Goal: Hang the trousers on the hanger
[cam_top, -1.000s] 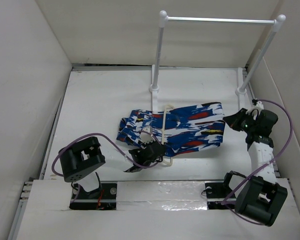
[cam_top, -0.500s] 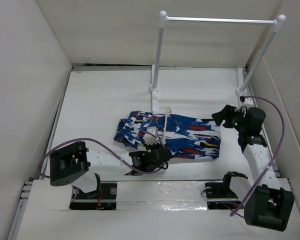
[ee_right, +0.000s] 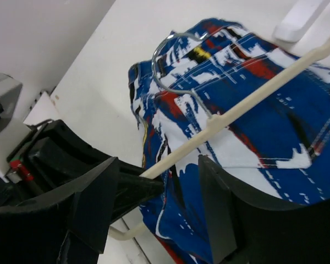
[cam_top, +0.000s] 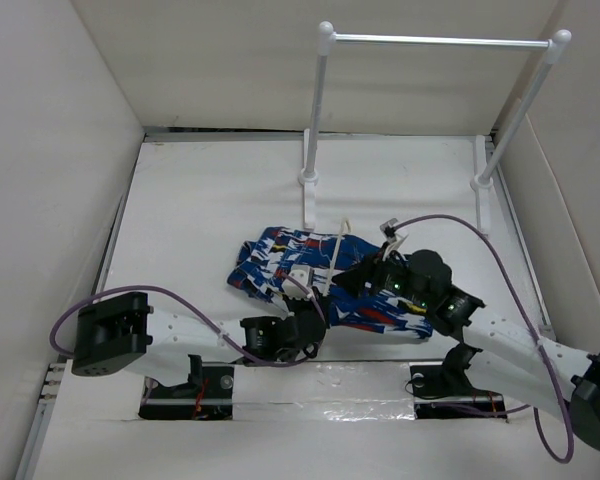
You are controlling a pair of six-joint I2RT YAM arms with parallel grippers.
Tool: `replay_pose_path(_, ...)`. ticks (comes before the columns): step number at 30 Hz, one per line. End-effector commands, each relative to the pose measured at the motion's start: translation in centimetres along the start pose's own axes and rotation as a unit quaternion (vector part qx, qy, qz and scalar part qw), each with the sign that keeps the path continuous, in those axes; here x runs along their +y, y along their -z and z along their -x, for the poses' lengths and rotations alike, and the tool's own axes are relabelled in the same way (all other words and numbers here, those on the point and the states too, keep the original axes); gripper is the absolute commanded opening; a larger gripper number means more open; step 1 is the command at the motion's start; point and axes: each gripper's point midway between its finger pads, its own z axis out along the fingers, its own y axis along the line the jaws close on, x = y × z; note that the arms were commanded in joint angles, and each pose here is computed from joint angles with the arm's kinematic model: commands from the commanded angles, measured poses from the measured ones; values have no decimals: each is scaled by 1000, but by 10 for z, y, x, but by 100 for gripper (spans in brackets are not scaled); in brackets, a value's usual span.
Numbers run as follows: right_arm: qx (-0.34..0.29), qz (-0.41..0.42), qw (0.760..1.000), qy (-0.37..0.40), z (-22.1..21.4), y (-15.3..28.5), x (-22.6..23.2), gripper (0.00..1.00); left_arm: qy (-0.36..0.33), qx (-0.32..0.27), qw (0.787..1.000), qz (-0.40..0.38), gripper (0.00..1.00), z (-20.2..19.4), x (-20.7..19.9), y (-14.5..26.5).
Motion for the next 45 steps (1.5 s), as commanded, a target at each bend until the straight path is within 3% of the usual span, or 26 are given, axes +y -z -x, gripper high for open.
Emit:
replay_pose_path(1, -81, 0, 995, -55, 23, -14, 13, 68, 45, -59, 996, -44, 0, 33, -36, 13)
replay_pose_path(5, -46, 0, 996, -74, -6, -32, 8, 68, 37, -67, 996, -46, 0, 34, -42, 16)
replay_pose_path(13, -58, -19, 992, -113, -19, -34, 2, 63, 48, -75, 995, -50, 0, 40, -45, 24)
replay_pose_path(15, -57, -15, 992, -115, -19, -35, 3, 55, 51, -75, 994, -56, 0, 41, -46, 25)
replay_pose_path(22, -51, 15, 989, -136, -24, -39, 17, 48, 48, -84, 992, -87, 0, 53, -64, 32)
replay_pose_path(28, -63, 34, 985, -157, -17, -38, 28, 26, 36, -89, 990, -103, 0, 65, -76, 36)
replay_pose_path(29, -70, 37, 984, -159, -12, -37, 29, 19, 38, -91, 989, -107, 0, 68, -78, 38)
replay_pose_path(33, -118, 51, 977, -169, 24, -31, 37, 7, 34, -112, 986, -118, 0, 95, -89, 48)
replay_pose_path(35, -126, 72, 975, -168, 42, -27, 46, 3, 24, -121, 986, -114, 7, 108, -92, 52)
replay_pose_path(39, -183, 95, 964, -165, 106, -15, 54, 0, 37, -154, 978, -136, 21, 151, -108, 70)
replay_pose_path(45, -230, 110, 954, -158, 170, 7, 47, 0, 57, -174, 971, -153, 33, 193, -113, 93)
